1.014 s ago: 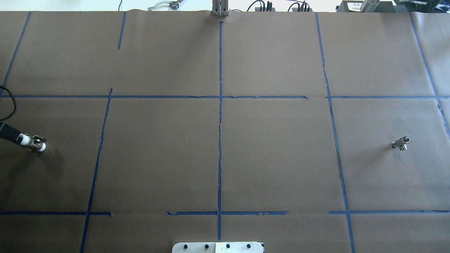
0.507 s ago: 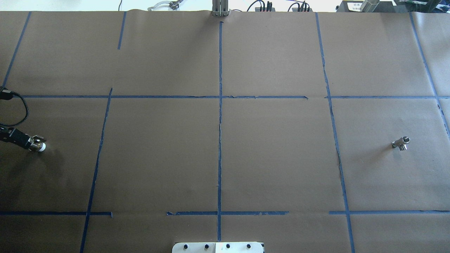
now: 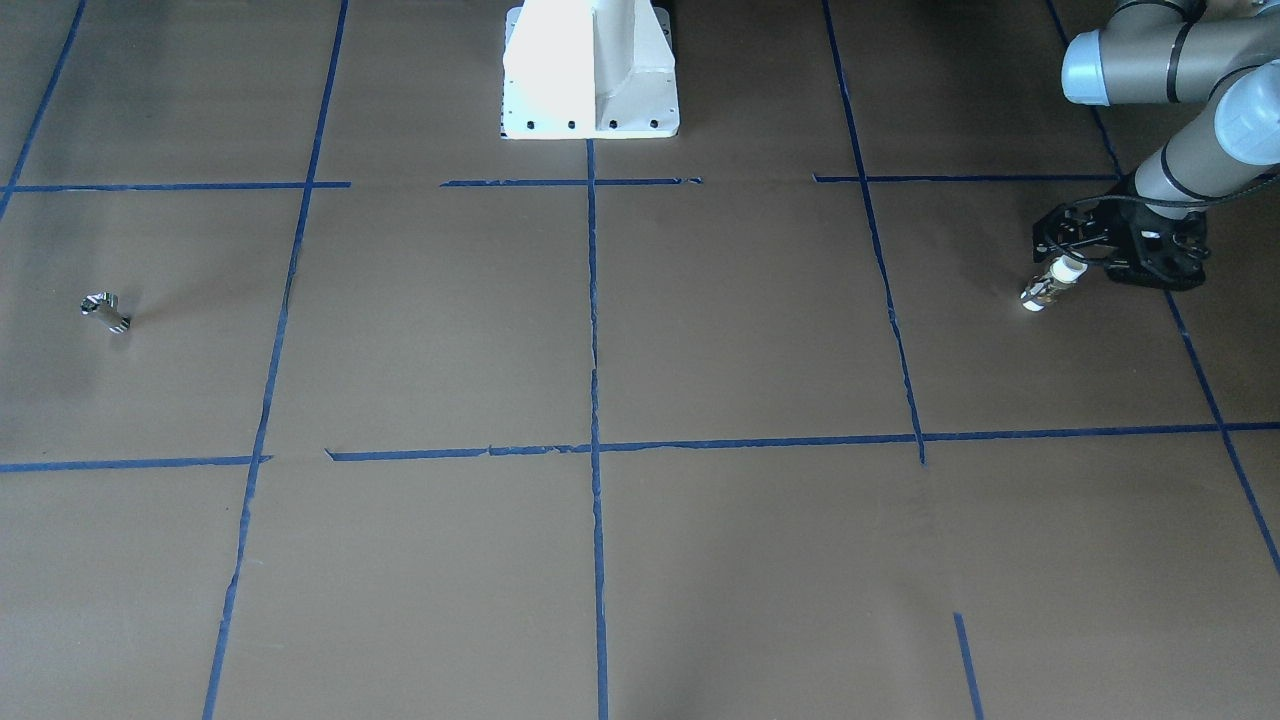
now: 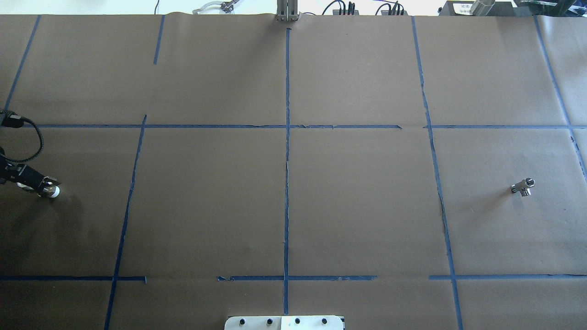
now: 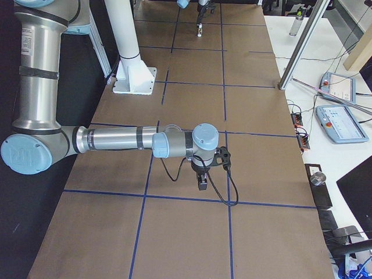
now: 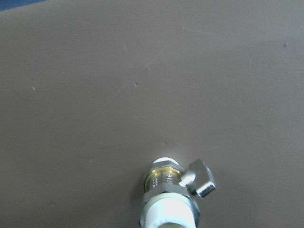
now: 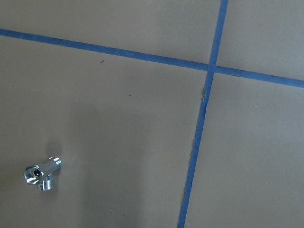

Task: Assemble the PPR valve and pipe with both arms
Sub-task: 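Lift the pipe with the left gripper and carry it toward the table center, then set the pipe upright at the table center and open the left gripper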

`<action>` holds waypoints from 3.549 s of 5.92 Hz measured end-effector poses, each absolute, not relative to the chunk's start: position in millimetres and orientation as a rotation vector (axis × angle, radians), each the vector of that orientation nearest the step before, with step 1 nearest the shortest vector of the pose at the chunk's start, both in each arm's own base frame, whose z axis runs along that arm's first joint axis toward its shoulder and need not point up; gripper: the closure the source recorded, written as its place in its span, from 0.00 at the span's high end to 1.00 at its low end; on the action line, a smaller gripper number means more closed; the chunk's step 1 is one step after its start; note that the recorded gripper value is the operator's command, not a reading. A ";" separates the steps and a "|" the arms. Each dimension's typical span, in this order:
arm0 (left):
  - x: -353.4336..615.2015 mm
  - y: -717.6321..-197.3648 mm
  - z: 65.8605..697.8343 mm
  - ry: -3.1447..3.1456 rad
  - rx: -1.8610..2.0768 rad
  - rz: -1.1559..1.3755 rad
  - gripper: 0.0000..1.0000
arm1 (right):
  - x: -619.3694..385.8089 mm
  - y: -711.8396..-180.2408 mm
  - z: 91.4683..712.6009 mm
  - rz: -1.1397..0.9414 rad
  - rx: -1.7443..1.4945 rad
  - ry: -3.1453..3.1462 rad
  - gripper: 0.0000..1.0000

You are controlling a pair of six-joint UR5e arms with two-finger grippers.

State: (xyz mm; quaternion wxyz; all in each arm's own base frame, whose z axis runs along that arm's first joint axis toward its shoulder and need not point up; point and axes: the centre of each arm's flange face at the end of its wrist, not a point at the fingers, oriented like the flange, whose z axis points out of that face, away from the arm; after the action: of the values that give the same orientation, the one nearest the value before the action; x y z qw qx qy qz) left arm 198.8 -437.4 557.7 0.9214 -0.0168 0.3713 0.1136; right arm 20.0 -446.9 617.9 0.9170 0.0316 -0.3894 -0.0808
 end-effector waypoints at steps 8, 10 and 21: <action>199.6 -444.2 539.1 0.777 -0.004 0.231 0.00 | 20.0 -446.7 617.1 -0.167 0.067 -0.801 1.00; 205.7 -451.9 480.2 0.827 0.032 0.134 0.00 | 20.0 -446.3 617.1 -0.167 0.067 -0.801 1.00; 592.0 -469.1 125.6 0.824 -0.164 -0.157 0.08 | 19.1 -437.1 611.4 -0.170 0.072 -0.827 1.00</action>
State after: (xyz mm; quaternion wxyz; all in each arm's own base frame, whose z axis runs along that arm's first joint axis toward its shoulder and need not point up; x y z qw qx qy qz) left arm 592.0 -469.1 125.6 0.9101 -0.0796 0.3994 -0.0759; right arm 19.1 -437.1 611.4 0.9115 0.0347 -0.4014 -0.0826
